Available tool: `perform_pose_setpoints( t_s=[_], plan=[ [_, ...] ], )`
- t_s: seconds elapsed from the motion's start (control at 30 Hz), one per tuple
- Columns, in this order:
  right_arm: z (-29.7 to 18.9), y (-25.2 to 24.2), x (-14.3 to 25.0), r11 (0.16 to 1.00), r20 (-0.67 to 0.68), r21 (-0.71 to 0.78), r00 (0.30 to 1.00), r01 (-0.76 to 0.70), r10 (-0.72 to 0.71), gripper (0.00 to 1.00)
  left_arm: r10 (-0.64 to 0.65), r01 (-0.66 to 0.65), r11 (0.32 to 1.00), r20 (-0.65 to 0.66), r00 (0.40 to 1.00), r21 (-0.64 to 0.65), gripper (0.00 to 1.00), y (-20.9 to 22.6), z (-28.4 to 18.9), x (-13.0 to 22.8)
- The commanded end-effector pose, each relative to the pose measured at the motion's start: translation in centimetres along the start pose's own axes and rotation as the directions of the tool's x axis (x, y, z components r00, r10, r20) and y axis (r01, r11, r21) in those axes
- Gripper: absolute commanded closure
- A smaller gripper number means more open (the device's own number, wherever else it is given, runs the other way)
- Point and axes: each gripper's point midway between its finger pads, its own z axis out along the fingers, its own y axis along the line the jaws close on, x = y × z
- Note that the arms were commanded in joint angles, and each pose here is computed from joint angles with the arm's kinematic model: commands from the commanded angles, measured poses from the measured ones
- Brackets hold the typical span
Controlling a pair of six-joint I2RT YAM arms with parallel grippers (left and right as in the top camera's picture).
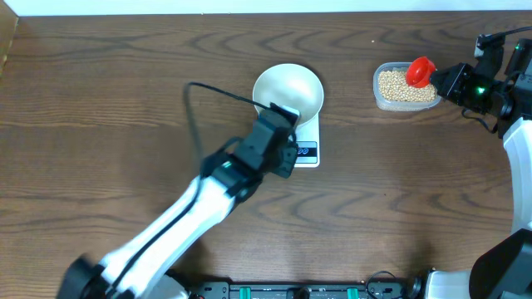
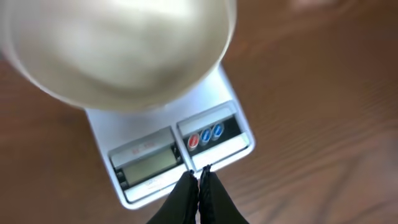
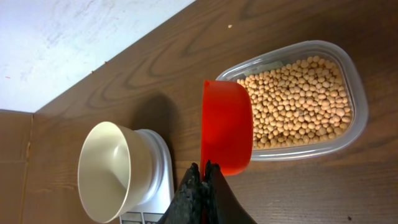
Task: Scoop item into bowl and weigh 50g on scale
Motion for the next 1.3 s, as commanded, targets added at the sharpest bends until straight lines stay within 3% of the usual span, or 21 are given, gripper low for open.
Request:
perform_pose_setpoints(
  t_s=[0.0, 0.2, 0.5, 0.6, 0.87, 1.27],
  plan=[
    [-0.6, 0.4, -0.8, 0.999, 0.020, -0.005, 0.999, 0.038, -0.038, 0.99, 0.017, -0.013, 0.999, 0.095, 0.995, -0.041, 0.93, 1.0, -2.9, -2.1],
    [-0.5, 0.4, -0.7, 0.997, 0.018, -0.003, 0.996, 0.082, -0.082, 0.99, -0.025, 0.075, 0.965, 0.197, 0.980, -0.251, 0.93, 6.7, -5.5, -4.1],
    [-0.6, 0.5, -2.0, 0.993, 0.068, 0.004, 0.990, 0.120, -0.120, 0.99, -0.116, 0.169, 0.921, 0.167, 0.979, -0.350, 0.93, 12.3, -4.6, -3.2],
    [-0.6, 0.5, -2.1, 0.992, 0.074, 0.006, 0.990, 0.123, -0.124, 0.99, -0.121, 0.160, 0.935, 0.139, 0.983, -0.317, 0.93, 11.7, -3.6, -2.8],
    [-0.6, 0.0, -1.9, 0.993, 0.064, 0.034, 0.991, 0.112, -0.114, 0.99, -0.143, 0.143, 0.987, 0.000, 0.990, -0.080, 0.93, 7.8, 0.7, -0.6],
    [-0.6, -0.4, -0.5, 0.996, 0.012, 0.043, 0.996, 0.082, -0.083, 0.99, -0.029, 0.032, 0.999, -0.115, 0.993, 0.020, 0.93, 1.9, 4.4, 2.3]
  ],
)
